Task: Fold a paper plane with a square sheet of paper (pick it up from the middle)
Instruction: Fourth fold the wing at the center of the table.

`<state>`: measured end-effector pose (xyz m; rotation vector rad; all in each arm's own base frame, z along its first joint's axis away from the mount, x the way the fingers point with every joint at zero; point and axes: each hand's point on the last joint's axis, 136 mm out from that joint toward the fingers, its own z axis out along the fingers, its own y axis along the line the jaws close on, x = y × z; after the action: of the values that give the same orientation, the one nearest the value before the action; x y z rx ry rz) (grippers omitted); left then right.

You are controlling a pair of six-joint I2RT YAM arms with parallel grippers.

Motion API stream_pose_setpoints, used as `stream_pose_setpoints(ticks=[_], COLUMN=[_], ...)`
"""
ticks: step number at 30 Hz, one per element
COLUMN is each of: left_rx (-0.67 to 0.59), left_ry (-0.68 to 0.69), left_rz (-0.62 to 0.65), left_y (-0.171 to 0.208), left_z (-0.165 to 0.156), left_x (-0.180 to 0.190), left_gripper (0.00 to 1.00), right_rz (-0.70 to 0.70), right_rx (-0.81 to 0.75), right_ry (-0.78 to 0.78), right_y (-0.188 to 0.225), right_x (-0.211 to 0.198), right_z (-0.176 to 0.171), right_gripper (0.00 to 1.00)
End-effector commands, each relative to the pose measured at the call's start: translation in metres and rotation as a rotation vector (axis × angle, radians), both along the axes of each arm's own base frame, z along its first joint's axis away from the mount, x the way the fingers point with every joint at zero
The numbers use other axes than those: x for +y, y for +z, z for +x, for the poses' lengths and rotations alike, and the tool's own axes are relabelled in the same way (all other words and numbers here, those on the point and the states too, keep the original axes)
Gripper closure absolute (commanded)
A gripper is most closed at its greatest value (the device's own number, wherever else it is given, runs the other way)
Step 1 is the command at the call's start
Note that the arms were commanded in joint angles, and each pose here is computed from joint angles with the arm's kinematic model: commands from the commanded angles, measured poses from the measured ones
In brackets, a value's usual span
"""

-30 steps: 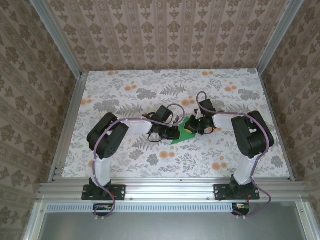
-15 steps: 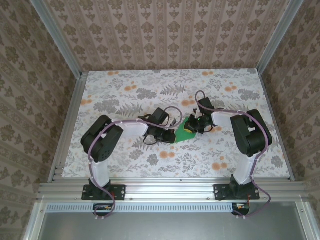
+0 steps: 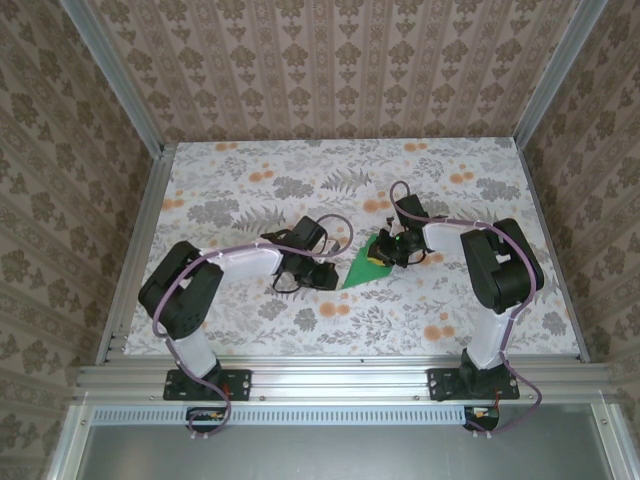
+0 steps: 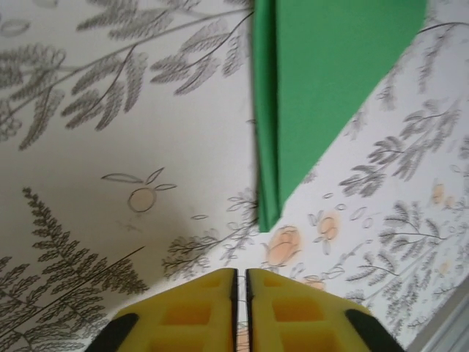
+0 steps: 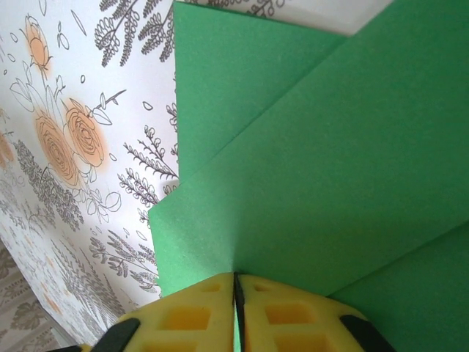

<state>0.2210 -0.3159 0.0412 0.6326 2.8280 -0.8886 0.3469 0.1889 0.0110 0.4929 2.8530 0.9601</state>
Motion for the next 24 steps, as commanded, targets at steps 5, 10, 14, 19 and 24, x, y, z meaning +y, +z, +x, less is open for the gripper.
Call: stream_pose_setpoints(ticks=[5, 10, 14, 19, 24], left_rx=[-0.024, -0.028, -0.034, -0.034, -0.032], left_ry=[0.097, 0.173, 0.193, 0.226, 0.263], left_rz=[-0.117, -0.119, -0.119, -0.117, -0.117], left_y=[0.022, 0.021, 0.02, 0.017, 0.016], left_z=[0.02, 0.039, 0.045, 0.051, 0.055], left_x=[-0.016, -0.016, -0.018, -0.015, -0.01], left_gripper=[0.7, 0.61, 0.55, 0.47, 0.4], right_rz=[0.012, 0.025, -0.038, -0.05, -0.012], right_rx=[-0.141, -0.208, -0.179, -0.143, -0.14], right_ry=[0.006, -0.007, -0.057, -0.109, -0.112], right_y=[0.046, 0.071, 0.059, 0.04, 0.029], right_x=[-0.003, -0.007, -0.021, -0.025, -0.018], right_z=[0.008, 0.001, -0.007, -0.009, 0.0], right_gripper=[0.64, 0.49, 0.47, 0.44, 0.49])
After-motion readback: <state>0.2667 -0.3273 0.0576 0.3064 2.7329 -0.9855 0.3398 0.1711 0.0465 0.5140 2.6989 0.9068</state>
